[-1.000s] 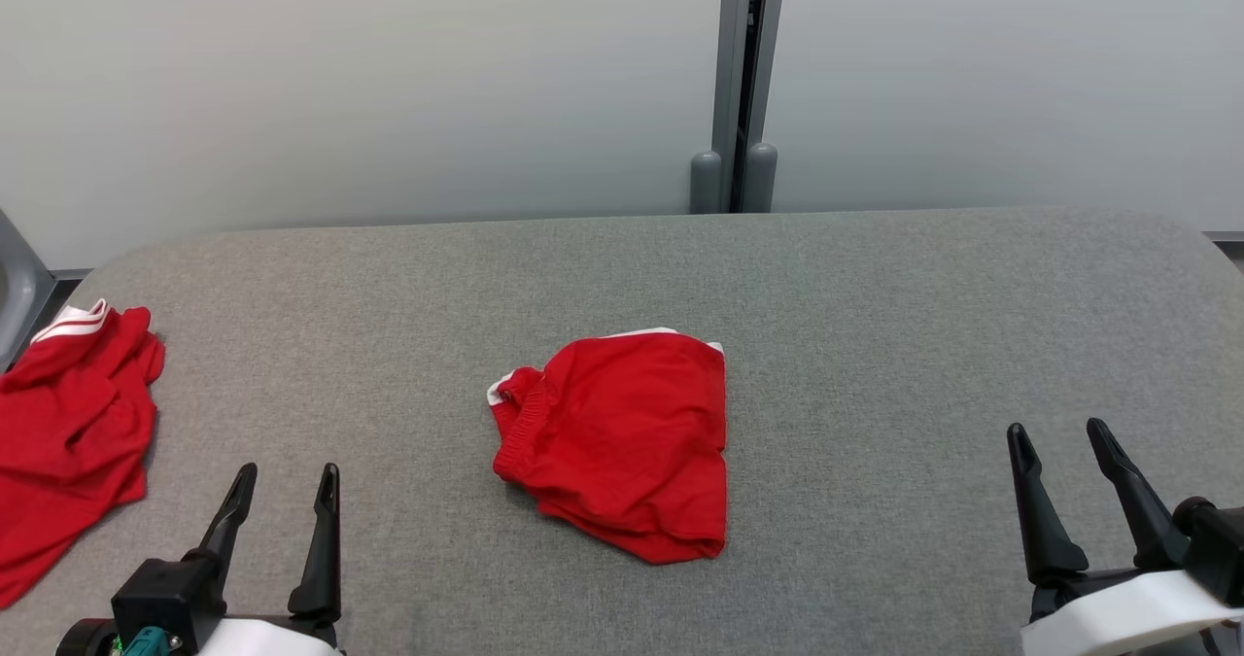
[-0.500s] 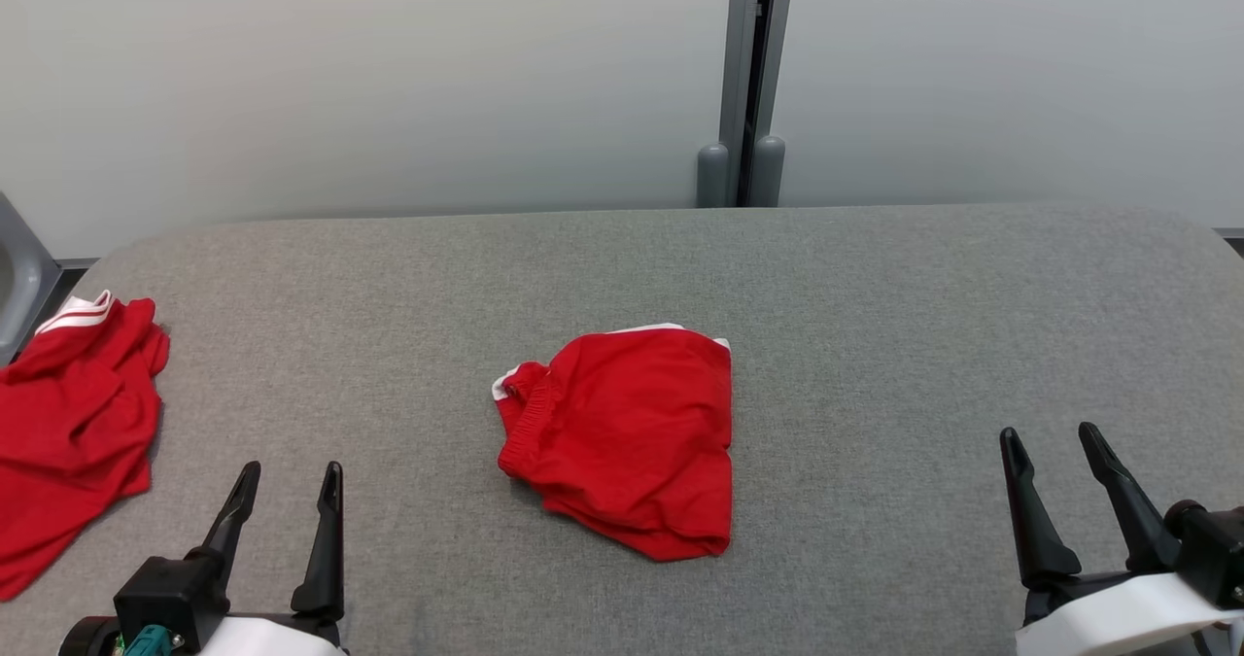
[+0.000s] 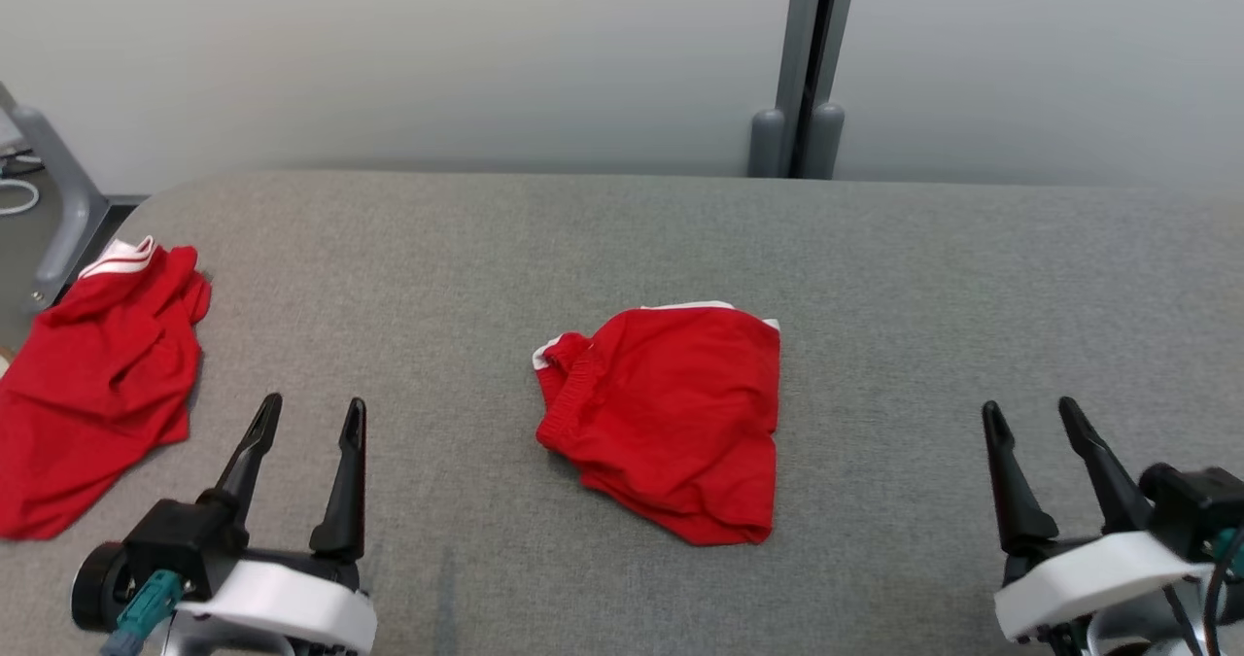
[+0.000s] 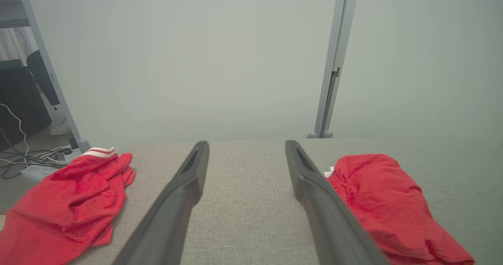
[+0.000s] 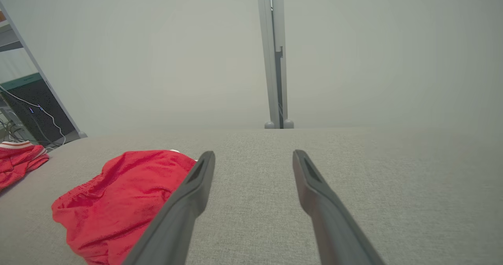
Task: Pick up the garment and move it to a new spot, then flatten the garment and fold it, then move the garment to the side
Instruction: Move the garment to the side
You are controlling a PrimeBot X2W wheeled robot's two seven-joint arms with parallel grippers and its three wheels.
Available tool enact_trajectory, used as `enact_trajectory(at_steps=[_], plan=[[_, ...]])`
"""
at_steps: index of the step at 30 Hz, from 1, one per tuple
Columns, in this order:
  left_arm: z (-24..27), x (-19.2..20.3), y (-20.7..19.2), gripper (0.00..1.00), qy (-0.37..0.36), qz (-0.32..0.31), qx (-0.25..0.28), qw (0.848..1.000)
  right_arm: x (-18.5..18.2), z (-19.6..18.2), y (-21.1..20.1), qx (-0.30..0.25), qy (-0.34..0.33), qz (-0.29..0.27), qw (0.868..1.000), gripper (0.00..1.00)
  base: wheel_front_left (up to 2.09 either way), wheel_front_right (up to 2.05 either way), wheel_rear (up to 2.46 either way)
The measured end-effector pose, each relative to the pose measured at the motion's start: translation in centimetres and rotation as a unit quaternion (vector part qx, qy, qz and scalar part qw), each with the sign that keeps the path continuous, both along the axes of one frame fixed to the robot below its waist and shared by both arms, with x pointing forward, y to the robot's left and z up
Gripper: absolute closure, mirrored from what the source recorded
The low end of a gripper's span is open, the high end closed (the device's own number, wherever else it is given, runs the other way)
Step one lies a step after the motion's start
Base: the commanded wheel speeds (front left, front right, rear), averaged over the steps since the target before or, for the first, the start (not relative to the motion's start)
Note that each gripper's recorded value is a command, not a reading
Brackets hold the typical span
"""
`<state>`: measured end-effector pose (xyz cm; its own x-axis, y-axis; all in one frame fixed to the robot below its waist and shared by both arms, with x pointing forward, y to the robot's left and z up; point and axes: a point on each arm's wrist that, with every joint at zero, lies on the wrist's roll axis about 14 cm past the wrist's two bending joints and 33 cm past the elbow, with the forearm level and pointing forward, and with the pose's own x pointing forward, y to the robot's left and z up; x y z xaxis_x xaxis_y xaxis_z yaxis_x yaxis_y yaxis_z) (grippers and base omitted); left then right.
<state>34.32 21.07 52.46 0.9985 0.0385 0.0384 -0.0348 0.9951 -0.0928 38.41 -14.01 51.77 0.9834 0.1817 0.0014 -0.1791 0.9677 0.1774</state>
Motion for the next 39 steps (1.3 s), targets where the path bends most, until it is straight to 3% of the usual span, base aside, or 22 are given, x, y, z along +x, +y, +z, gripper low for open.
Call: enact_trajectory(at_steps=[7,13,24,26,27,28,33,39], plan=[[0.3,1.7,0.9,0.0,-0.014,0.018,-0.005,1.0,3.3,-4.8,6.4,0.015,0.076,0.089,0.993,0.0,0.0,0.0,0.0],[-0.6,1.8,2.7,0.0,-0.011,0.051,-0.009,0.999,3.5,-10.5,12.9,0.042,0.168,0.173,0.97,0.0,0.0,0.0,0.0],[-1.4,1.6,3.7,0.0,-0.003,0.07,-0.009,0.998,4.0,-14.1,16.2,0.066,0.278,0.214,0.934,0.0,0.0,0.0,0.0],[-1.5,1.6,3.7,0.0,-0.002,0.07,-0.009,0.998,4.1,-14.5,16.4,0.068,0.301,0.221,0.925,0.34,0.0,0.0,0.0],[-1.5,1.6,3.7,0.0,-0.002,0.069,-0.009,0.998,4.1,-14.5,16.6,0.067,0.307,0.226,0.922,0.76,0.0,0.0,0.0],[-1.6,1.6,3.7,0.0,-0.002,0.069,-0.009,0.998,4.1,-14.5,16.7,0.066,0.311,0.229,0.92,1.0,0.0,0.0,0.0],[-1.6,1.7,3.5,0.0,-0.003,0.067,-0.013,0.998,3.9,-14.5,16.6,0.07,0.324,0.236,0.914,1.0,0.0,0.0,0.0],[-1.5,2.7,2.5,0.0,-0.007,0.051,-0.012,0.999,3.5,-14.0,14.7,0.049,0.314,0.24,0.917,1.0,0.0,0.0,0.0]])
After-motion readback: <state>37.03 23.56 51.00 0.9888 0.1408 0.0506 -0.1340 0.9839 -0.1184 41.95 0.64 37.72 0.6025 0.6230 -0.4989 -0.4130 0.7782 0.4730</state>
